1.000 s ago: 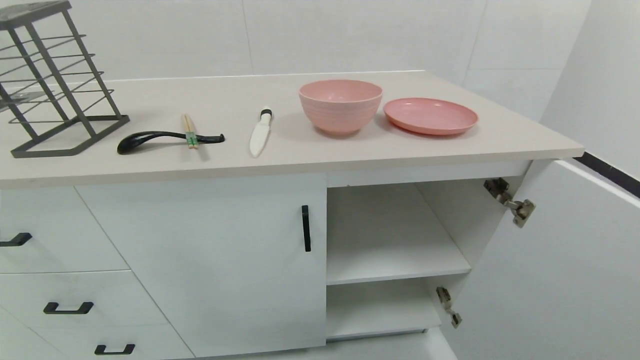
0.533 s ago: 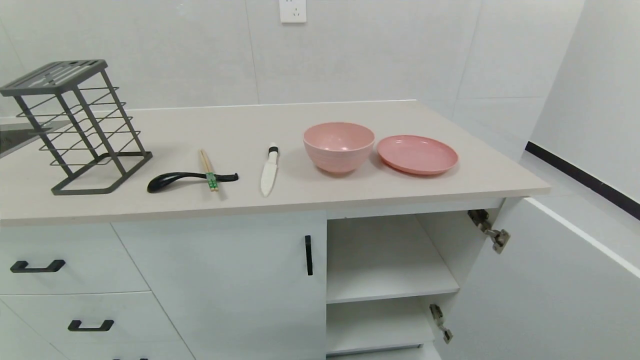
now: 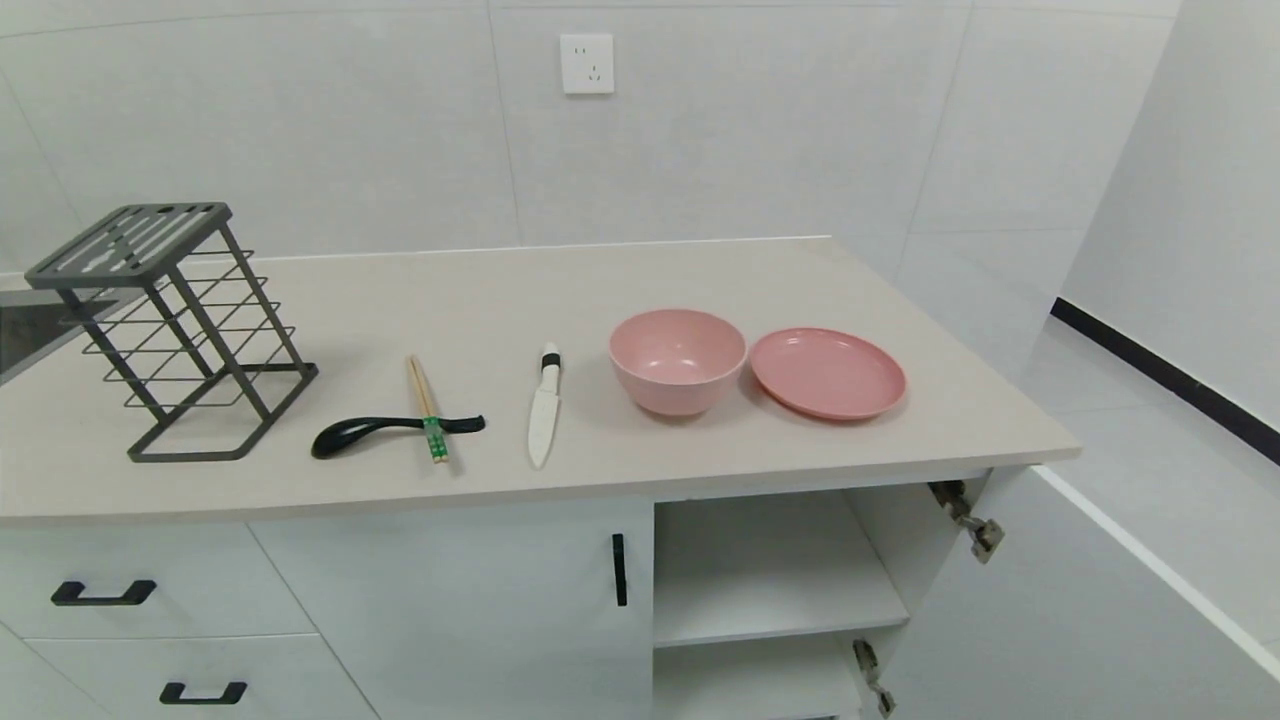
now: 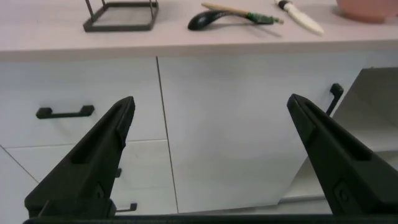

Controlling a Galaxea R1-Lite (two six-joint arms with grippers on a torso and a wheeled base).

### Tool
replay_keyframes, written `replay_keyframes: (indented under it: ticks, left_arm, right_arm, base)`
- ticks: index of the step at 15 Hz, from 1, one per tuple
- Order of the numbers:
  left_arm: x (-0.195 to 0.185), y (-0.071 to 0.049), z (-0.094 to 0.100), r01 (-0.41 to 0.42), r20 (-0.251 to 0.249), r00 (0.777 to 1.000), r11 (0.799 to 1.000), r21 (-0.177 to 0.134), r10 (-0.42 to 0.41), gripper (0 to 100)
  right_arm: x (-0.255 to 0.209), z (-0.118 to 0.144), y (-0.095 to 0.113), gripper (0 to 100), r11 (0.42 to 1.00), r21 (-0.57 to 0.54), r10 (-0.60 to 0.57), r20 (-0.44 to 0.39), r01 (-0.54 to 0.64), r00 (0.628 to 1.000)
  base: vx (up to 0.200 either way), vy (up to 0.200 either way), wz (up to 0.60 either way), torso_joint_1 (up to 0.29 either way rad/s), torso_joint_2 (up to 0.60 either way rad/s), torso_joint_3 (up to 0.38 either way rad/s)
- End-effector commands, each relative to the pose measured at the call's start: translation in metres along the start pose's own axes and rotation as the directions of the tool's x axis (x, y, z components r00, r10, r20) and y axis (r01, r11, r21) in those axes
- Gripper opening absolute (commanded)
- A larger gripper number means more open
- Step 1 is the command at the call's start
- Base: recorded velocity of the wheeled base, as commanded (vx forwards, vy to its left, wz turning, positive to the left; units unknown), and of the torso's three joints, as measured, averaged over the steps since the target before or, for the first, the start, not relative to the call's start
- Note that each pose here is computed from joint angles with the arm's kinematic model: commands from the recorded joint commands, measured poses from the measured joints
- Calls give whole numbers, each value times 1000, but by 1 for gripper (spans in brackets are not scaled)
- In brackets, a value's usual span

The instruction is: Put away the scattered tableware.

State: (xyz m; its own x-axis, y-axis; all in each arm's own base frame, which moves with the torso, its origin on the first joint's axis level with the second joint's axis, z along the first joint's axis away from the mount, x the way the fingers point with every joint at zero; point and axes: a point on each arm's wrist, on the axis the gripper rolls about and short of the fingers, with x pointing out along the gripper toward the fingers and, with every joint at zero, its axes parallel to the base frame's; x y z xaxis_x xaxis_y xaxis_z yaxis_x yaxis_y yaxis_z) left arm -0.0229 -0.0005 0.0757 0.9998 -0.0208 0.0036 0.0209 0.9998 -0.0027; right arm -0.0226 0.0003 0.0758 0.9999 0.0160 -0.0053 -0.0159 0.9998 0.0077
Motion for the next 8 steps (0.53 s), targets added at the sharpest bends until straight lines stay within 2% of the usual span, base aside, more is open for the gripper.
replay_keyframes:
  ticks: [1,5,6,7,8]
  left_arm:
    - [0,0,0,1,-1,1000,1000,0,-1,100]
    - [0,0,0,-12,1,1000,999,-33,12,100]
    - [0,0,0,-12,1,1000,999,-33,12,100]
    - [0,0,0,-12,1,1000,999,-31,12,100]
    - [0,0,0,-13,1,1000,999,-31,13,100]
  right_arm:
    - [0,0,0,100,1000,0,1,-1,-1,1000]
    - [0,0,0,100,1000,0,1,-1,-1,1000]
    - [0,0,0,100,1000,0,-1,-1,1,1000]
    - [0,0,0,100,1000,0,1,-1,-1,1000]
    - [0,0,0,100,1000,0,1,-2,-1,1000]
  base:
    - [0,0,0,232,-525,-281]
    - [0,0,0,240,-520,-276]
    - [0,0,0,251,-549,-286]
    - [200,0,0,266,-544,-290]
    - [0,0,0,251,-554,-286]
